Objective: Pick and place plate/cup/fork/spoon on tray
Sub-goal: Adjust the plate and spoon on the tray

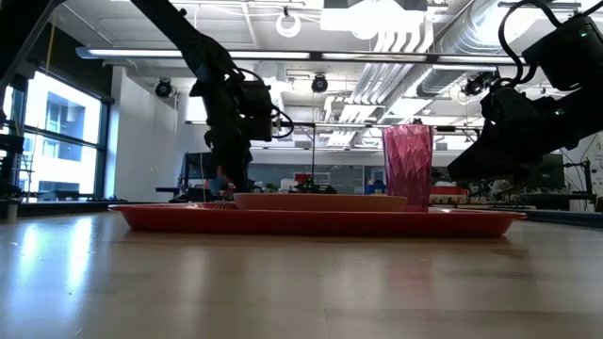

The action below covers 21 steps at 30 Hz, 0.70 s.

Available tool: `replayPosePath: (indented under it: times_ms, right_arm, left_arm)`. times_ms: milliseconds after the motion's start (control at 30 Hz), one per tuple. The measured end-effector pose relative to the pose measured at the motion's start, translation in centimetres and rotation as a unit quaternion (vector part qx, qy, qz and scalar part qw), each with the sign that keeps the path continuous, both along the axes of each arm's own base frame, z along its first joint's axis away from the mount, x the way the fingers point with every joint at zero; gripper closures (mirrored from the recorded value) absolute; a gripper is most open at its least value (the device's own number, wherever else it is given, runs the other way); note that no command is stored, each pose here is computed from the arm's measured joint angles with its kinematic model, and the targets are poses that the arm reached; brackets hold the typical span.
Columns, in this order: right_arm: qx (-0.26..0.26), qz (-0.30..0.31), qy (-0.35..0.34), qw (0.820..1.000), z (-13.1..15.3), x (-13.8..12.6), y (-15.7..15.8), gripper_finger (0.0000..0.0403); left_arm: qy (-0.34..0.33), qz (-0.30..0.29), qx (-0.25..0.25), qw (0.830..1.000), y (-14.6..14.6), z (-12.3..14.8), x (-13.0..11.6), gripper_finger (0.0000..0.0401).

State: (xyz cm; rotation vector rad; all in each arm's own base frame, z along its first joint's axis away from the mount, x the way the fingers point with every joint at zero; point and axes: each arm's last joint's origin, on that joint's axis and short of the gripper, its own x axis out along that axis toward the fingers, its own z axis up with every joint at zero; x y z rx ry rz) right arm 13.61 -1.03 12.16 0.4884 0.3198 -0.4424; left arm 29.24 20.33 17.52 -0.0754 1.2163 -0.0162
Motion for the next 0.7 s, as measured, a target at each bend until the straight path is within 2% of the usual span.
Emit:
replayPosePath:
  times_ms: [700]
  right_arm:
    - [0.0, 0.0, 0.0, 1.0, 0.0, 0.0, 0.0, 0.0309]
  left_arm:
    - [0.018, -0.018, 0.006, 1.0, -0.71, -0.11, 0.19, 0.0286]
